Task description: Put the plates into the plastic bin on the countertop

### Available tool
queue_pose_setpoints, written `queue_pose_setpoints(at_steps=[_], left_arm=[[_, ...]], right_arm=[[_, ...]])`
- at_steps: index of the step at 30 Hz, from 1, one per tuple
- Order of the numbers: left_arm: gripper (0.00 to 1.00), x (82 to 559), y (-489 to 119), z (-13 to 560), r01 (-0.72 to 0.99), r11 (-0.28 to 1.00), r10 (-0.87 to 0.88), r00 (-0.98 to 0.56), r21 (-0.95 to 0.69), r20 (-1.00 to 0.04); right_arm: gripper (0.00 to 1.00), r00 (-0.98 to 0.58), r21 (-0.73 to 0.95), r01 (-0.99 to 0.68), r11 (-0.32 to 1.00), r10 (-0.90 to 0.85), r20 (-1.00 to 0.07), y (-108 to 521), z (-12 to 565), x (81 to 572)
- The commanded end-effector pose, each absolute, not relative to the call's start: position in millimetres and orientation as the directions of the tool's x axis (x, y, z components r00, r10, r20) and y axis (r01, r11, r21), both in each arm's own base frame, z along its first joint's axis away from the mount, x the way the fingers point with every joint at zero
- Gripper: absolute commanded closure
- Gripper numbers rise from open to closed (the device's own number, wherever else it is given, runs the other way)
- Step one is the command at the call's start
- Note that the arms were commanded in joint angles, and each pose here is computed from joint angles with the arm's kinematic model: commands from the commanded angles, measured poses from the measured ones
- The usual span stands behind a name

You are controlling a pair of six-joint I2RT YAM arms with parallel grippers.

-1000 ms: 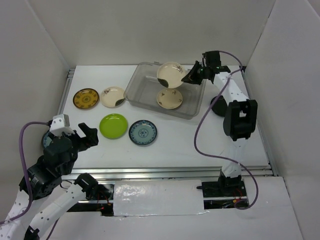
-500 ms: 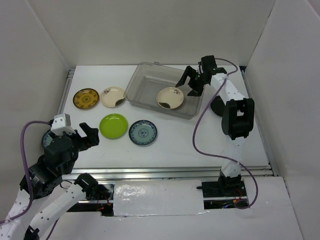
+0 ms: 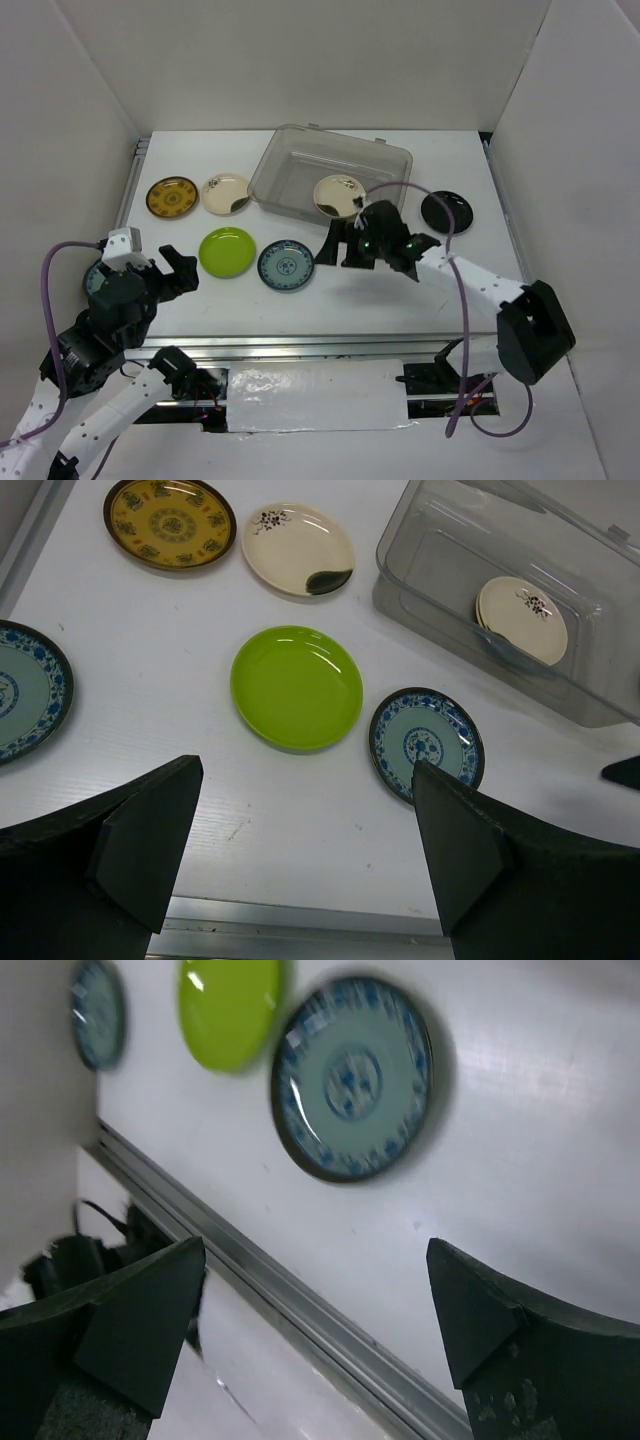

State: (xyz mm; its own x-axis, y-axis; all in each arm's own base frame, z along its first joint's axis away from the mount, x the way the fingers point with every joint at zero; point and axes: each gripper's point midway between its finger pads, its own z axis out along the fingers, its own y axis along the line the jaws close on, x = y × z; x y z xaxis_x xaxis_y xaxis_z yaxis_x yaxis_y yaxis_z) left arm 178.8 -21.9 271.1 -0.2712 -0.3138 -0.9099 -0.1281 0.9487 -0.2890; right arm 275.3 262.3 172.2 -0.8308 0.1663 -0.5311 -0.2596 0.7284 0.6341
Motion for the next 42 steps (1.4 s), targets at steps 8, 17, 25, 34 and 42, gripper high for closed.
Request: queue_pose_setpoints(at_steps=[8,17,25,34,42], left_arm=[[0.01,185.6,-24.5,277.0,-0.129,0.949,-0.311,-0.256,-0.286,-0.915],[0.01,184.6,-22.9,278.8,-0.130,0.948,-0.316,-0.246,-0.292,-0.916],[0.01,183.7,-24.1,279.5,-0.118,0.948,-0.315,-0.245,-0.295,-0.917],[0.01,184.8,-23.4,277.6,-0.131,0.948,-0.315,-0.250,-0.291,-0.916],[0.01,190.6,-13.3,268.2,-0.250,0.936,-0.316,-0.284,-0.248,-0.905]], right_arm=[[0.03,-0.874,0.714,-0.130,0.688,0.260,-0.410,318.0,82.2,275.8],[0.40,-0.899,0.633,0.133,0.763,0.362,-0.248,333.2,11.0,302.3],[1.00,-0.890,0.597,0.164,0.785,0.379,-0.254,329.1,9.3,288.7],[1.00,-0.836,0.666,0.048,0.744,0.395,-0.382,319.4,103.9,248.4],[1.00,-0.678,0.662,-0.010,0.750,0.481,-0.555,238.1,221.7,349.0]])
